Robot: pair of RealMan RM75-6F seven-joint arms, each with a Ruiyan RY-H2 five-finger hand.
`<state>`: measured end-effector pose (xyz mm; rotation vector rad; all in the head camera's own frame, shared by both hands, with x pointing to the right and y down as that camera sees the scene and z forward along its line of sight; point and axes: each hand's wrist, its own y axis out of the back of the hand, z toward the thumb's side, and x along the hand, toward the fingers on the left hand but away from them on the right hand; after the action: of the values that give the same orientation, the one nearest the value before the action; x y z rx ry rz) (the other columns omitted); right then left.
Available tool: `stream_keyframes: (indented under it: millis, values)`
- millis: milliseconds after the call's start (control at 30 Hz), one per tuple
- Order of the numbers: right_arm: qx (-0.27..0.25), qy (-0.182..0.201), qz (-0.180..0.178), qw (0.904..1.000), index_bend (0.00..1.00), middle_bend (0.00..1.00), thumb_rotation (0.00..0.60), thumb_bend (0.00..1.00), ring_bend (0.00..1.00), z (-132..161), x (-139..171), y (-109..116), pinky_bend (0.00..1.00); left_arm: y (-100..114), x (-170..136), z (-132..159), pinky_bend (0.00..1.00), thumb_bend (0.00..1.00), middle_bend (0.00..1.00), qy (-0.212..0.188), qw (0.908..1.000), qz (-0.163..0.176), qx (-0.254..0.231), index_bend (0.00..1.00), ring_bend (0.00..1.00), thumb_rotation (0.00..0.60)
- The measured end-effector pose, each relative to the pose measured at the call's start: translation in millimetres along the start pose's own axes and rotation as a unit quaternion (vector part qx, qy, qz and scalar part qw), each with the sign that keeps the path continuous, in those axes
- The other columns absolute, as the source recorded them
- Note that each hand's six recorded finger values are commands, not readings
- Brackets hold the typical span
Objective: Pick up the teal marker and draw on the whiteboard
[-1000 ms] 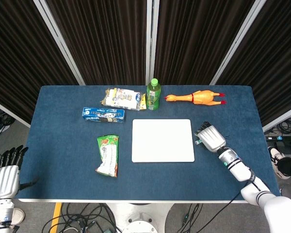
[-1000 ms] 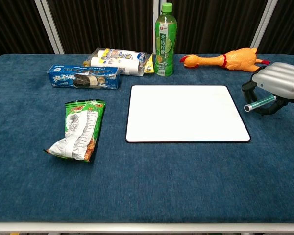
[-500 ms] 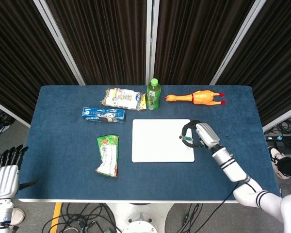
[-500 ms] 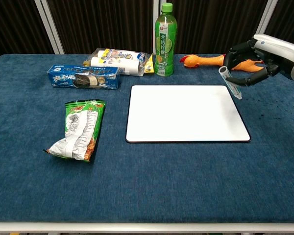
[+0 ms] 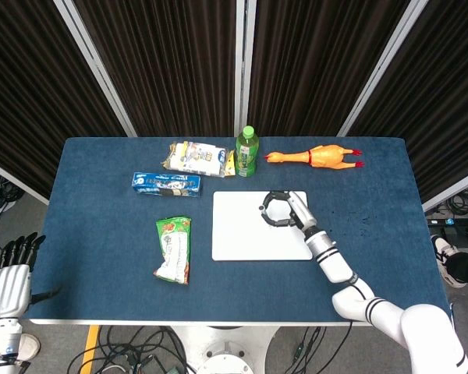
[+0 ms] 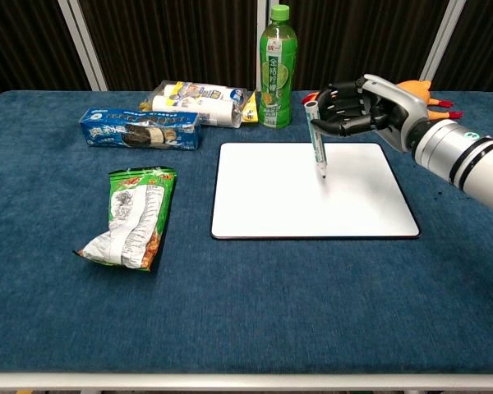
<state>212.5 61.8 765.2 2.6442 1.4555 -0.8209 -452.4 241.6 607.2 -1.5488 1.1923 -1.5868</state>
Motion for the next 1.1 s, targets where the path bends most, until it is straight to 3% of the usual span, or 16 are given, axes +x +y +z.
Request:
stream_keyframes:
  millis: [600, 800, 1000, 1100]
  values:
    - [0.014, -0.010, 0.000, 0.9999, 0.62, 0.57, 0.600, 0.64, 0.35, -5, -29, -18, 0.25, -2, 0, -4, 0.00, 0.06, 0.04, 0.006, 1.0000, -0.003, -0.001, 0.10, 0.00, 0.600]
    - [0.028, 0.001, 0.031, 0.9991, 0.62, 0.57, 0.600, 0.64, 0.35, -4, -26, -36, 0.25, -4, 0, -4, 0.00, 0.06, 0.04, 0.006, 1.0000, -0.005, 0.000, 0.10, 0.00, 0.600]
    - [-0.005, 0.036, 0.088, 0.9954, 0.62, 0.57, 0.600, 0.65, 0.35, 13, -13, -74, 0.25, -3, 1, -2, 0.00, 0.06, 0.04, 0.002, 1.0000, -0.003, 0.001, 0.10, 0.00, 0.600]
    - [-0.011, 0.048, 0.088, 0.9949, 0.62, 0.57, 0.600, 0.66, 0.35, 19, -7, -73, 0.25, -3, 1, -3, 0.00, 0.06, 0.04, 0.004, 1.0000, -0.002, 0.000, 0.10, 0.00, 0.600]
